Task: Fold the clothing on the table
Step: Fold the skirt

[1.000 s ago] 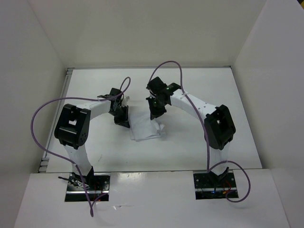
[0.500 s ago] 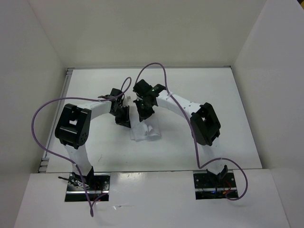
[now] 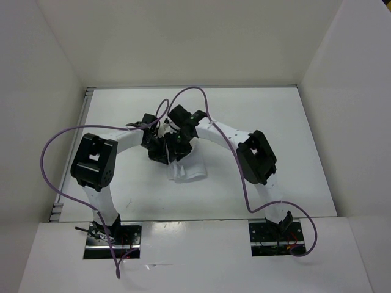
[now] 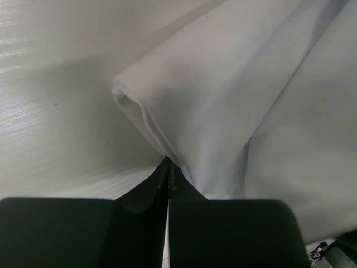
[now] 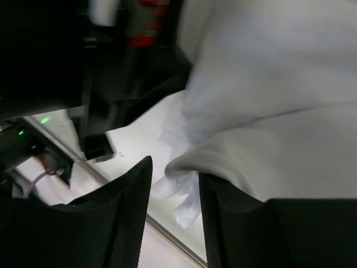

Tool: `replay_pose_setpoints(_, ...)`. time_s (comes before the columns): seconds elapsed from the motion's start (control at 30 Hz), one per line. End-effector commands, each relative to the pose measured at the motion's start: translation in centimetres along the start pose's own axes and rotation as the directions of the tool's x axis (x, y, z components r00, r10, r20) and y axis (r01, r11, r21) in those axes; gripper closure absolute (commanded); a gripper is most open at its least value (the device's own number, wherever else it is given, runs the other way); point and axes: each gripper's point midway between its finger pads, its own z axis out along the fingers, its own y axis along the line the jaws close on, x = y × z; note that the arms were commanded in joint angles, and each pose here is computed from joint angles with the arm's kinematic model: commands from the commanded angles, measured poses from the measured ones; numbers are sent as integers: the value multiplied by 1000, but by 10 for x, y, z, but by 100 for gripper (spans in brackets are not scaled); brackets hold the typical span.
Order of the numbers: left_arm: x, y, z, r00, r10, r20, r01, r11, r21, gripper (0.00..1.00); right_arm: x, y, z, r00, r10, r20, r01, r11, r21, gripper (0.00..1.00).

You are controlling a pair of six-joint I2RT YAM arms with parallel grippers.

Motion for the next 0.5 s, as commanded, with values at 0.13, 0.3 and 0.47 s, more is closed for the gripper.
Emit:
replay_pose_setpoints(0.13,-6,-6,-2,999,38,9,-38,999,19,98,-32,74,-54,975,-147,169,188,947,-261,54)
replay_pose_setpoints(0.3,-13,-3,-9,999,24,30,-25,1000,18,98,-51,93,-112,934,-179,310,263,930,-256,56)
replay_pose_setpoints(0.47,-18,3,-17,999,19,49,-20,1000,7,98,-61,11,-107,948,-64,311,41,996,81,71)
